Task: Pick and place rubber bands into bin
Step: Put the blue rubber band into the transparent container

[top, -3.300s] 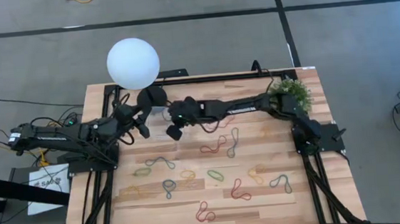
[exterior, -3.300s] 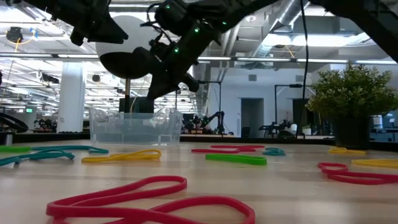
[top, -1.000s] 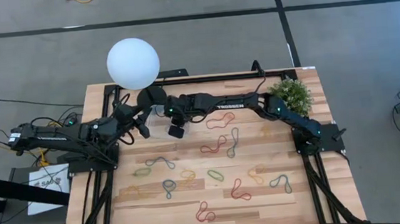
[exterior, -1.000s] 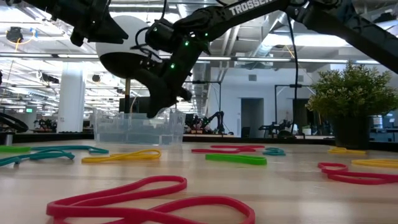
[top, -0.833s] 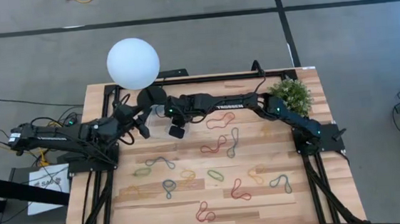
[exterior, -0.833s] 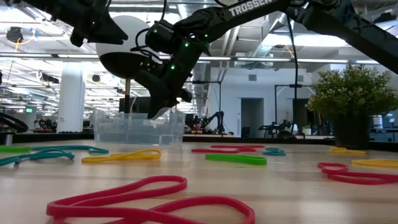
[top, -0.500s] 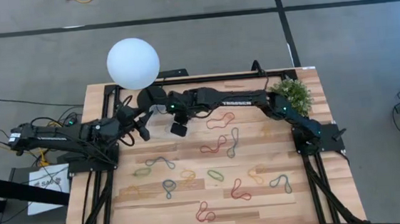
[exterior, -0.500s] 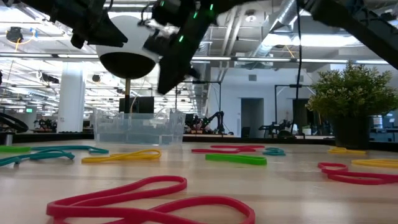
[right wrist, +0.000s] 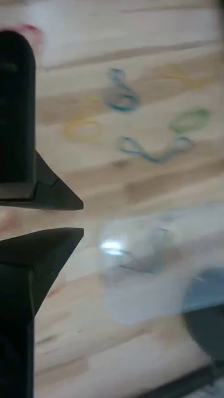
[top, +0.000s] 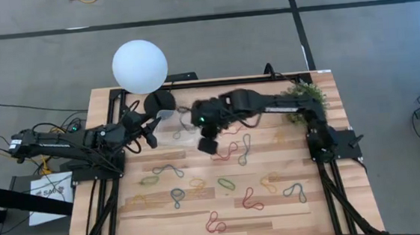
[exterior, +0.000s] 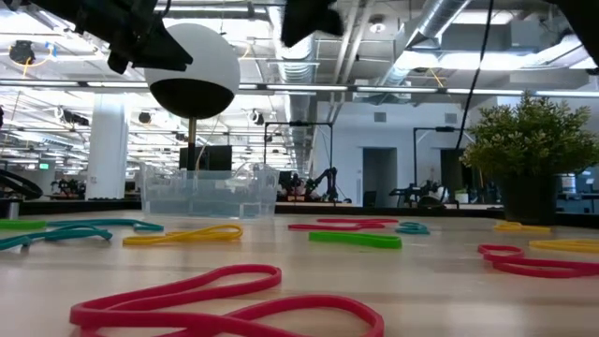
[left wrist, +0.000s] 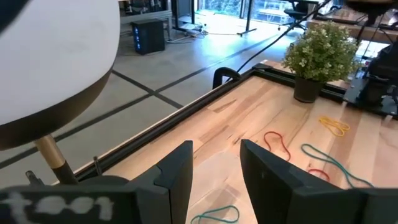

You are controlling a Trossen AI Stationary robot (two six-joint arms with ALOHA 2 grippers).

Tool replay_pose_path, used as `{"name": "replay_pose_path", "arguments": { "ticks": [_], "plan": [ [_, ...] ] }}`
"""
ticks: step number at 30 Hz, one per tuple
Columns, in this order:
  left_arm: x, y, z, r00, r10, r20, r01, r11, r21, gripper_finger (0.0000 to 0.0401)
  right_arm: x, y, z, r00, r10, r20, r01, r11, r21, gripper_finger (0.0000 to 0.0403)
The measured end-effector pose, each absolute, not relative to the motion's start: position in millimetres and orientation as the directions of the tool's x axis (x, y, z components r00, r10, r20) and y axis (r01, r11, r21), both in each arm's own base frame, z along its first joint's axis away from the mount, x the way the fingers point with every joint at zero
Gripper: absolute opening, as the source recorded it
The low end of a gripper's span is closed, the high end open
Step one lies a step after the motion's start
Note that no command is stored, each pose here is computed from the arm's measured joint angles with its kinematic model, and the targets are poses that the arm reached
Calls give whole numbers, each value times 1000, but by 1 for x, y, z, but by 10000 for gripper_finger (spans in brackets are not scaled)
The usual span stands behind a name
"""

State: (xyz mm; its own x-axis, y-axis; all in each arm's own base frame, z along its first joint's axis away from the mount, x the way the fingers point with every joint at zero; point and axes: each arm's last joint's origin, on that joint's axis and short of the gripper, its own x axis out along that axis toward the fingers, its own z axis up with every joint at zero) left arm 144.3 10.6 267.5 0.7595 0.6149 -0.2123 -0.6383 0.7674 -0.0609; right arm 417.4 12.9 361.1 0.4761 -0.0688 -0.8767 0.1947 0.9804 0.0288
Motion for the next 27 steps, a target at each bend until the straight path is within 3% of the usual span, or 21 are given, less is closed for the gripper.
{"name": "replay_pose_path", "arguments": {
  "ticks": [8, 15, 17, 21, 24, 27],
  "plan": [
    [143, 11, 264, 750, 617, -240, -635, 773, 3, 123, 371, 89, 381, 437, -311, -844, 184, 949, -255, 50],
    [142, 10, 259, 757, 586, -289, -607, 794, 20, 123, 324, 126, 407, 480, -347, -806, 175, 938, -300, 50],
    [143, 8, 258, 804, 502, -317, -531, 847, -6, 123, 314, 132, 415, 513, -375, -772, 229, 927, -298, 50],
    [146, -2, 256, 912, 180, -369, -222, 972, -76, 123, 302, 146, 420, 552, -377, -744, 230, 926, -298, 50],
    [147, -8, 256, 925, -29, -379, -26, 990, -140, 123, 299, 157, 418, 558, -356, -750, 208, 935, -289, 50],
    [147, -10, 256, 920, -103, -379, 34, 982, -185, 123, 291, 159, 424, 570, -314, -759, 156, 949, -276, 50]
  ]
}}
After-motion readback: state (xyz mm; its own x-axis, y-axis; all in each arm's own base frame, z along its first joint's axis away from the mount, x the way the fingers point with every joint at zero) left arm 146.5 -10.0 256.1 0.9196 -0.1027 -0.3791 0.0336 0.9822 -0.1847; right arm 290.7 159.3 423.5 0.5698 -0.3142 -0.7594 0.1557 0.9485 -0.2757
